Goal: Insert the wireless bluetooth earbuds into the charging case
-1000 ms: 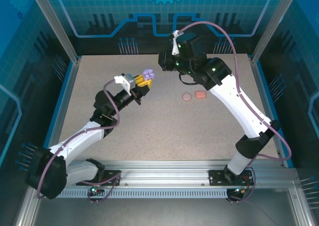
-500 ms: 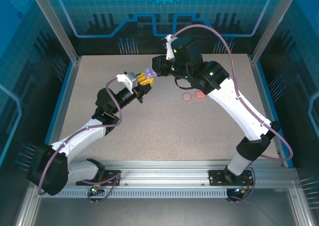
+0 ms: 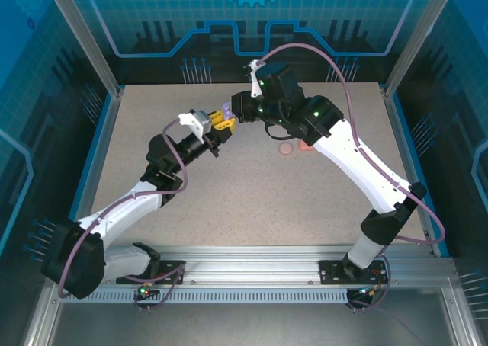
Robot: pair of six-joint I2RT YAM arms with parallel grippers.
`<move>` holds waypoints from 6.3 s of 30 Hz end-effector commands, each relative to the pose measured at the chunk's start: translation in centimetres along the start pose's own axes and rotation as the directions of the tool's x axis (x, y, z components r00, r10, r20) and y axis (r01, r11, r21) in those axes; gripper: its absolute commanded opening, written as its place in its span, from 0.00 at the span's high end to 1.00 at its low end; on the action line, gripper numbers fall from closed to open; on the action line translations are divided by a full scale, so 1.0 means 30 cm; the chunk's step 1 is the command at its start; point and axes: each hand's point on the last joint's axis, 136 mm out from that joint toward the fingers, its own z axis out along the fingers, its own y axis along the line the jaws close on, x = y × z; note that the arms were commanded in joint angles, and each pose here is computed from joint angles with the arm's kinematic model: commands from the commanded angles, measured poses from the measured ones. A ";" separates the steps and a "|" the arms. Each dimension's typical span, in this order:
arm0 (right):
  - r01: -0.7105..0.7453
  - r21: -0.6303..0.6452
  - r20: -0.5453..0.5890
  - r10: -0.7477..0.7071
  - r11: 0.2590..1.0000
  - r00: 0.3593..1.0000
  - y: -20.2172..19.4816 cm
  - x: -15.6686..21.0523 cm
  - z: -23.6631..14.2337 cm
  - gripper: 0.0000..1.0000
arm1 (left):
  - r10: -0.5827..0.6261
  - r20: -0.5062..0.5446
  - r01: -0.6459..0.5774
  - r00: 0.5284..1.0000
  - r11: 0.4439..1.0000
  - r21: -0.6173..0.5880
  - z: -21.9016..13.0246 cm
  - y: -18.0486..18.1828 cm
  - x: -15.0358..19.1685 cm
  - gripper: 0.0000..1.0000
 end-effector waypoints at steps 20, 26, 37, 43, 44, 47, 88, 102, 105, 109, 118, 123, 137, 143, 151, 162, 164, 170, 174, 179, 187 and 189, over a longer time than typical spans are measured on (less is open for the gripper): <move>-0.016 0.005 -0.039 0.017 1.000 0.999 -0.017 0.049 0.034 0.84 | 0.042 0.075 -0.043 0.996 0.999 0.019 0.019 -0.016 -0.091 1.00; -0.012 0.016 -0.040 0.012 1.000 0.999 -0.031 0.061 0.023 0.84 | 0.050 0.083 -0.050 0.995 0.999 0.000 0.021 -0.006 -0.097 1.00; -0.014 0.034 -0.059 0.016 0.999 0.998 -0.051 0.085 0.036 0.85 | 0.057 0.094 -0.056 0.994 0.998 -0.015 0.020 0.002 -0.106 1.00; -0.034 0.039 -0.049 0.035 0.999 0.998 -0.061 0.069 0.038 0.71 | 0.048 0.093 -0.048 0.995 0.999 -0.002 0.022 -0.004 -0.104 1.00; -0.039 0.038 -0.045 0.040 0.999 0.998 -0.063 0.062 0.034 0.66 | 0.047 0.092 -0.047 0.995 0.999 -0.002 0.022 -0.004 -0.103 1.00; -0.062 0.031 -0.017 0.063 0.998 0.998 -0.066 0.026 0.013 0.50 | 0.045 0.088 -0.045 0.995 0.999 0.000 0.023 -0.005 -0.098 1.00; -0.186 0.120 -0.092 0.198 0.975 0.976 -0.485 -0.102 -0.078 0.34 | -0.137 -0.060 0.147 0.989 0.970 0.194 0.218 -0.164 0.109 1.00; -0.197 0.045 -0.223 0.202 0.979 0.954 -0.445 -0.058 0.108 0.77 | -0.158 -0.086 0.174 0.984 0.958 0.229 0.259 -0.199 0.147 1.00; -0.187 0.047 -0.248 0.193 0.981 0.949 -0.437 -0.035 0.125 0.78 | -0.155 -0.084 0.170 0.984 0.959 0.225 0.267 -0.193 0.150 1.00; -0.174 0.046 -0.280 0.180 0.984 0.943 -0.423 0.000 0.138 0.79 | -0.148 -0.076 0.161 0.986 0.962 0.222 0.276 -0.188 0.146 1.00; -0.151 0.034 -0.327 0.153 0.988 0.933 -0.382 0.063 0.127 0.82 | -0.108 -0.061 0.118 0.992 0.971 0.209 0.283 -0.179 0.133 1.00; -0.147 0.028 -0.329 0.148 0.989 0.933 -0.361 0.083 0.096 0.85 | -0.086 -0.061 0.096 0.994 0.978 0.187 0.284 -0.164 0.134 1.00; -0.160 0.023 -0.282 0.160 0.987 0.946 -0.339 0.103 -0.031 0.86 | -0.085 -0.058 0.092 0.995 0.987 0.135 0.274 -0.119 0.146 1.00; -0.216 0.102 -0.116 0.227 0.971 0.967 -0.422 -0.019 -0.111 0.71 | -0.109 -0.073 0.118 0.991 0.985 0.129 0.265 -0.119 0.162 1.00; -0.303 0.197 -0.025 0.314 0.932 0.949 -0.594 0.003 -0.173 0.45 | -0.212 -0.162 0.219 0.964 0.975 0.026 0.223 -0.084 0.280 1.00; -0.362 0.307 -0.093 0.407 0.880 0.909 -0.744 0.345 -0.130 0.37 | -0.559 -0.381 0.473 0.736 0.828 -0.302 0.130 -0.031 0.603 1.00; -0.364 0.323 -0.104 0.415 0.874 0.904 -0.761 0.385 -0.129 0.37 | -0.614 -0.386 0.510 0.688 0.788 -0.345 0.122 -0.029 0.647 1.00; -0.352 0.354 -0.118 0.414 0.867 0.902 -0.790 0.443 -0.127 0.36 | -0.746 -0.411 0.573 0.524 0.665 -0.479 0.117 -0.027 0.786 1.00; -0.353 0.365 -0.113 0.418 0.861 0.902 -0.804 0.448 -0.127 0.36 | -0.796 -0.428 0.584 0.428 0.605 -0.541 0.127 -0.031 0.868 1.00; -0.361 0.367 -0.105 0.424 0.857 0.899 -0.815 0.445 -0.137 0.36 | -0.835 -0.436 0.592 0.335 0.547 -0.593 0.147 -0.028 0.953 1.00; -0.370 0.361 -0.083 0.425 0.856 0.901 -0.816 0.432 -0.164 0.35 | -0.878 -0.417 0.576 0.234 0.471 -0.668 0.139 0.016 1.050 1.00; -0.372 0.360 -0.078 0.425 0.856 0.902 -0.813 0.428 -0.169 0.36 | -0.882 -0.425 0.569 0.202 0.459 -0.682 0.134 0.021 1.076 1.00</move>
